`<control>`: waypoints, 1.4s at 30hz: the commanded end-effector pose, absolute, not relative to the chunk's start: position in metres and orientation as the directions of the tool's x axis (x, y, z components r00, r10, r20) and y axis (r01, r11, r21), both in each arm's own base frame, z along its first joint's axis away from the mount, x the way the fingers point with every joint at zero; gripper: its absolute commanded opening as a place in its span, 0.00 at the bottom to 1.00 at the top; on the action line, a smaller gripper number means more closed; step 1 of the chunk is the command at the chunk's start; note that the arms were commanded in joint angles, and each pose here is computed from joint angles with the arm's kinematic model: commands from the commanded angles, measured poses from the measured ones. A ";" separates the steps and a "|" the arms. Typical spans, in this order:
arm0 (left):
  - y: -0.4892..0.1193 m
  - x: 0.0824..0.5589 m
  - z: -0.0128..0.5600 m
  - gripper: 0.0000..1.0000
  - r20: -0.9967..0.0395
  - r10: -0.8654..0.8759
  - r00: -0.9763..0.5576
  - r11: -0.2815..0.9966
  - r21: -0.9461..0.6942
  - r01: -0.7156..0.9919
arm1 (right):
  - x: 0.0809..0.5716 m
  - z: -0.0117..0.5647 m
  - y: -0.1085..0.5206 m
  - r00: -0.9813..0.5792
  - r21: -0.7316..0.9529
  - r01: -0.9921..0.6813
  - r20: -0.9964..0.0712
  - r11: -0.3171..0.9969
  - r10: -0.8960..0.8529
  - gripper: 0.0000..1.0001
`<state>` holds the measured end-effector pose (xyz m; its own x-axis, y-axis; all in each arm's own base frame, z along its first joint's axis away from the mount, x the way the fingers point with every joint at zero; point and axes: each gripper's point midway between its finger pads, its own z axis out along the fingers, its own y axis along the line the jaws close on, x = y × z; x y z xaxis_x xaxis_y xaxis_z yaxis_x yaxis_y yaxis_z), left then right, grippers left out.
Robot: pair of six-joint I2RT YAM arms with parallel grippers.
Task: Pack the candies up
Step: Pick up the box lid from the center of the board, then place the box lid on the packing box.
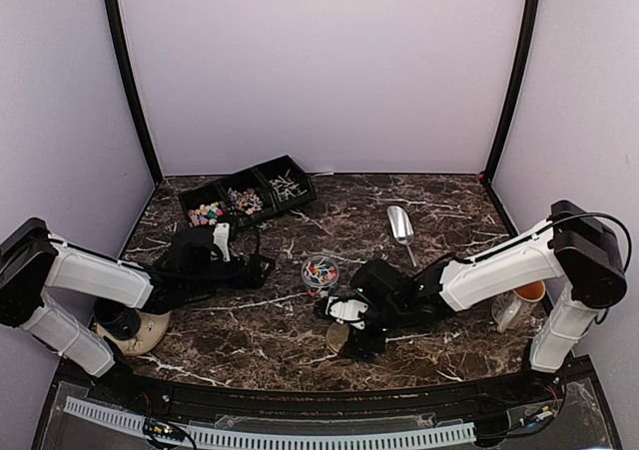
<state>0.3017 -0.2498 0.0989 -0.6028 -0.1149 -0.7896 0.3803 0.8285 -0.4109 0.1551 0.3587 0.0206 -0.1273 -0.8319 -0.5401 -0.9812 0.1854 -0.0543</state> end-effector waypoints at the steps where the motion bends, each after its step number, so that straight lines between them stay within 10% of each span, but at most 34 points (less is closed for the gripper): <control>1: -0.252 0.300 0.099 0.99 -0.792 -0.118 -0.600 0.820 -0.418 0.391 | 0.155 0.027 0.370 -0.125 -0.054 -0.981 -0.565 0.188 -0.816 0.87; 42: -0.306 0.279 0.083 0.98 -0.883 -0.063 -0.465 0.556 -0.418 0.718 | 0.292 0.122 0.403 -0.114 -0.237 -0.913 -0.633 0.332 -0.766 0.79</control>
<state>0.2793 -0.2972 0.0581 -0.5562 -0.0185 -0.8309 0.6448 0.6212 -0.4454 0.2879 0.3935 0.1202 -0.1339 -0.7599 -0.6361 -0.8996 0.3624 -0.2436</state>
